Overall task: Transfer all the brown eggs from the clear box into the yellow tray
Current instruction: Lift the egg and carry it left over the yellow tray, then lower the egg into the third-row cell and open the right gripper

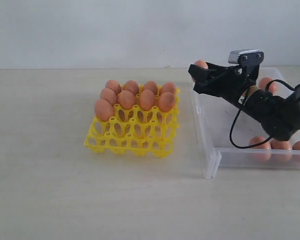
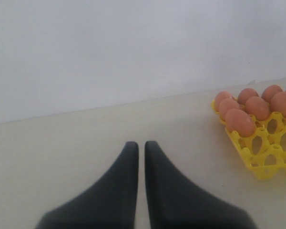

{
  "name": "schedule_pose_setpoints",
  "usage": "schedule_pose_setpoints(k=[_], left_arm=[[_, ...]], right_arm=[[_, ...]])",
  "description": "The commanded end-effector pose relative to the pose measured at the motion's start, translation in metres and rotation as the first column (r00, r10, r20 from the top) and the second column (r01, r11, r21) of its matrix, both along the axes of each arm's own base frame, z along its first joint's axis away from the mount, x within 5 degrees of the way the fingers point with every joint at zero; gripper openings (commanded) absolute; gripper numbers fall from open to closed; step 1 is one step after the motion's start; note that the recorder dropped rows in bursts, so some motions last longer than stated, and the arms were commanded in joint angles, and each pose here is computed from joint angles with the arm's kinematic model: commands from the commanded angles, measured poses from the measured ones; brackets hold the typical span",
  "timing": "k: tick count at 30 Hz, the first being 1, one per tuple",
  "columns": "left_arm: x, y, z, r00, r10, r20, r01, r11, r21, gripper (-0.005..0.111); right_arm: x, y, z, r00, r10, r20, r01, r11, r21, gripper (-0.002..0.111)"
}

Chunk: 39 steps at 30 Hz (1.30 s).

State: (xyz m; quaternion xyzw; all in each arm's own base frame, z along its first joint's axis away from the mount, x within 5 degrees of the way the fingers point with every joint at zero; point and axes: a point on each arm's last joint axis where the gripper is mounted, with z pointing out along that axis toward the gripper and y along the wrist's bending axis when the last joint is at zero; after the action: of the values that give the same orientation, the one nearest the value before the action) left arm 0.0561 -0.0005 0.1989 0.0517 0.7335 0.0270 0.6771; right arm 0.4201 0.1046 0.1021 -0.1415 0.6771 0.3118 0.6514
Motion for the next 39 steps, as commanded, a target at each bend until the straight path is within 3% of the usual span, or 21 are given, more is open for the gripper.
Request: schedule_pose_setpoints(k=[1, 6, 12, 17, 25, 31, 39], left_arm=[[0.000, 0.000, -0.001, 1.000, -0.006, -0.001, 0.005, 1.000, -0.007, 0.004], [0.000, 0.000, -0.001, 1.000, -0.006, -0.001, 0.005, 1.000, -0.007, 0.004], [0.000, 0.000, -0.001, 1.000, -0.006, -0.001, 0.005, 1.000, -0.007, 0.004], [0.000, 0.000, -0.001, 1.000, -0.006, -0.001, 0.005, 1.000, -0.007, 0.004], [0.000, 0.000, -0.001, 1.000, -0.006, -0.001, 0.005, 1.000, -0.007, 0.004], [0.000, 0.000, -0.001, 1.000, -0.006, -0.001, 0.005, 1.000, -0.007, 0.004], [0.000, 0.000, -0.001, 1.000, -0.006, -0.001, 0.005, 1.000, -0.007, 0.004]], right_arm=[[-0.015, 0.039, 0.022, 0.983, 0.177, 0.048, -0.177, 0.984, 0.008, 0.000], [-0.042, 0.094, 0.022, 0.931, 0.361, 0.062, -0.359, 0.933, -0.038, 0.000], [-0.068, 0.140, 0.023, 0.887, 0.452, 0.087, -0.449, 0.892, -0.055, 0.000], [-0.067, 0.146, 0.015, 0.918, 0.394, 0.042, -0.388, 0.915, -0.108, 0.000], [-0.059, 0.152, -0.009, 0.916, 0.400, -0.035, -0.401, 0.915, -0.048, 0.000], [-0.056, 0.150, -0.019, 0.925, 0.360, -0.121, -0.374, 0.919, -0.128, 0.000], [-0.056, 0.150, -0.017, 0.927, 0.373, -0.042, -0.374, 0.909, -0.182, 0.000]])
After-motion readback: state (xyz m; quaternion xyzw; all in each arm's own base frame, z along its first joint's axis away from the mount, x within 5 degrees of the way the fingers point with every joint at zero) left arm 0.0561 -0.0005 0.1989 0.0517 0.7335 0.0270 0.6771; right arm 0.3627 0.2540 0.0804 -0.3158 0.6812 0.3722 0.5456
